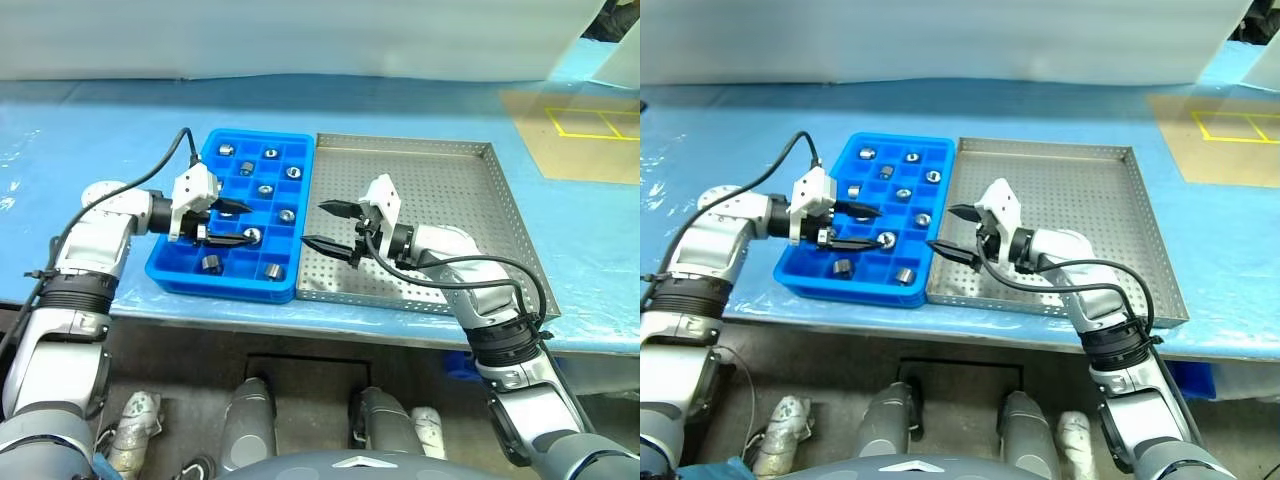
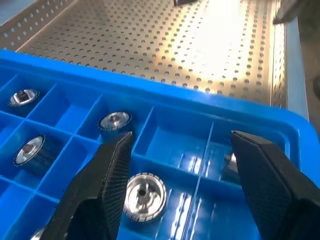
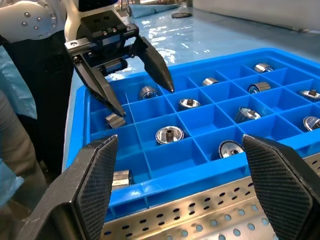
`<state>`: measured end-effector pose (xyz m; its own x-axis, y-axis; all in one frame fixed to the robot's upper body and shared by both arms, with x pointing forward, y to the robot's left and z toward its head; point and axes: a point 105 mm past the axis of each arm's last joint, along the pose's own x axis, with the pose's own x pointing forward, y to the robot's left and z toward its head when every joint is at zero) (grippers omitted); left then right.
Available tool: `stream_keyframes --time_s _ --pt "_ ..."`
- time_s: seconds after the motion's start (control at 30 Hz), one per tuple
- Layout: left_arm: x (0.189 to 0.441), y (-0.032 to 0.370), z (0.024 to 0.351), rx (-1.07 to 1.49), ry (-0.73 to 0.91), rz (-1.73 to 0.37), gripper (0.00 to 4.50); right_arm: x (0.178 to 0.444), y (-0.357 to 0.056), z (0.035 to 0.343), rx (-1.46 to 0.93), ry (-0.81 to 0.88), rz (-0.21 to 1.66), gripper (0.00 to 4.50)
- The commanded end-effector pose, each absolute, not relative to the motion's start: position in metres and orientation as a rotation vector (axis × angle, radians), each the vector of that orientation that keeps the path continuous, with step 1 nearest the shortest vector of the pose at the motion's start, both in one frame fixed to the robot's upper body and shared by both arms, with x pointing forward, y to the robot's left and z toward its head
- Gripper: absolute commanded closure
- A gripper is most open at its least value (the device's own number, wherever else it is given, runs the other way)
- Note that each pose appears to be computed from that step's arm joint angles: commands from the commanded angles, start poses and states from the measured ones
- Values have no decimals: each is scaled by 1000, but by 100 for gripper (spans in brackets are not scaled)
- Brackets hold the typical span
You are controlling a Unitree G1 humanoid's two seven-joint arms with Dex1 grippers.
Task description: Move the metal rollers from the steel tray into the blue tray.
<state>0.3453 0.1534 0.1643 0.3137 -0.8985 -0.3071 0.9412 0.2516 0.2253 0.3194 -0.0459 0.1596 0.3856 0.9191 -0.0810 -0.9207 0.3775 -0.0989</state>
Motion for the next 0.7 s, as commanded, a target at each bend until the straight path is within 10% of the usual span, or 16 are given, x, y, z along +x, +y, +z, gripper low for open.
stream_keyframes --time_s 0.03,0.7 --pt "343 135 185 341 7 -1232 123 320 -54 175 -130 -36 1173 41" --pt "341 129 185 253 -75 -1114 123 324 -62 180 -163 0 1207 41"
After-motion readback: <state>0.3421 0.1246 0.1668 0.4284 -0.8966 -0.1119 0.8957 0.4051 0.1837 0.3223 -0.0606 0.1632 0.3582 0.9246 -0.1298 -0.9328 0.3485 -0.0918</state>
